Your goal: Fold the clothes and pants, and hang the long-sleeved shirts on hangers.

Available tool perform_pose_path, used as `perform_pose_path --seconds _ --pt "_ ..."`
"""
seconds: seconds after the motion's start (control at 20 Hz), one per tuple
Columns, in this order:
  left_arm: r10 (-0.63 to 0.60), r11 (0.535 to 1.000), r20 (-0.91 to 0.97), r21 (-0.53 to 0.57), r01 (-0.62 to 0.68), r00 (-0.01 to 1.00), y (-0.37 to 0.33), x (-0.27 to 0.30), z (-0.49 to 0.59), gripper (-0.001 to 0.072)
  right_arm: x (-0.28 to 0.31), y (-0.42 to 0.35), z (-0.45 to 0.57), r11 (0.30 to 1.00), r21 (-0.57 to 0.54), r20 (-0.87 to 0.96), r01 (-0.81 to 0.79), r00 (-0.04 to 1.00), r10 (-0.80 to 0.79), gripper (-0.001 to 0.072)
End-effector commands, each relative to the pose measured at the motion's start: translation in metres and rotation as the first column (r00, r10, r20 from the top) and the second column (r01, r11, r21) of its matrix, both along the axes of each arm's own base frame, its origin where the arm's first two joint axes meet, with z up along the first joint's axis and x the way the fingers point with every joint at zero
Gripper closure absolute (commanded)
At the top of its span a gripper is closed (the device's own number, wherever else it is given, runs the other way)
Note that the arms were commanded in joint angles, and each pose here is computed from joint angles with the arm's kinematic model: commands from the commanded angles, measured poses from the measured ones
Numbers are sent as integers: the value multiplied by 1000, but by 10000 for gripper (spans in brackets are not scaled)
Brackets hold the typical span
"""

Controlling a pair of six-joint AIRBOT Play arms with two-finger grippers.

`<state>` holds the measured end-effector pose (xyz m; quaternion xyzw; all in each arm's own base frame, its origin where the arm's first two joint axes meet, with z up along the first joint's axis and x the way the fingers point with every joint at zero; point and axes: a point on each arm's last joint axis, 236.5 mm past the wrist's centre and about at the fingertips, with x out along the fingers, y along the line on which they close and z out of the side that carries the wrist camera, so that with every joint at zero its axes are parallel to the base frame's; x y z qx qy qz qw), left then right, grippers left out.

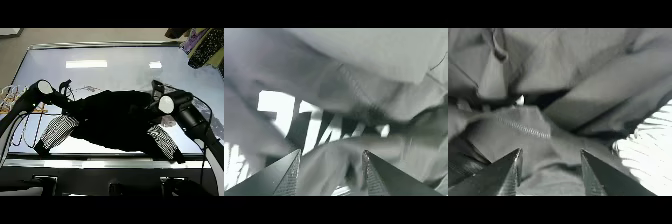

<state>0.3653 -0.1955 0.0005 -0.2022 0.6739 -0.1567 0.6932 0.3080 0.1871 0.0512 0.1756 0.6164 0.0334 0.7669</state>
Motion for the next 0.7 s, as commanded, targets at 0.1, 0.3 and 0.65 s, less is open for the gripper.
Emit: perform_pose_path --seconds 0.1,0.3,0.65 --pt "-39 997 122 77 30 992 13 -1 32 244 -45 21 -34 983 -141 -160 -116 983 93 270" --pt "-34 995 134 99 21 990 19 -3 37 245 -55 6 -47 949 -311 -156 -58 988 10 272" --pt "-59 994 124 101 46 990 12 -9 36 244 -44 10 -93 937 -348 -180 -22 983 -44 316"
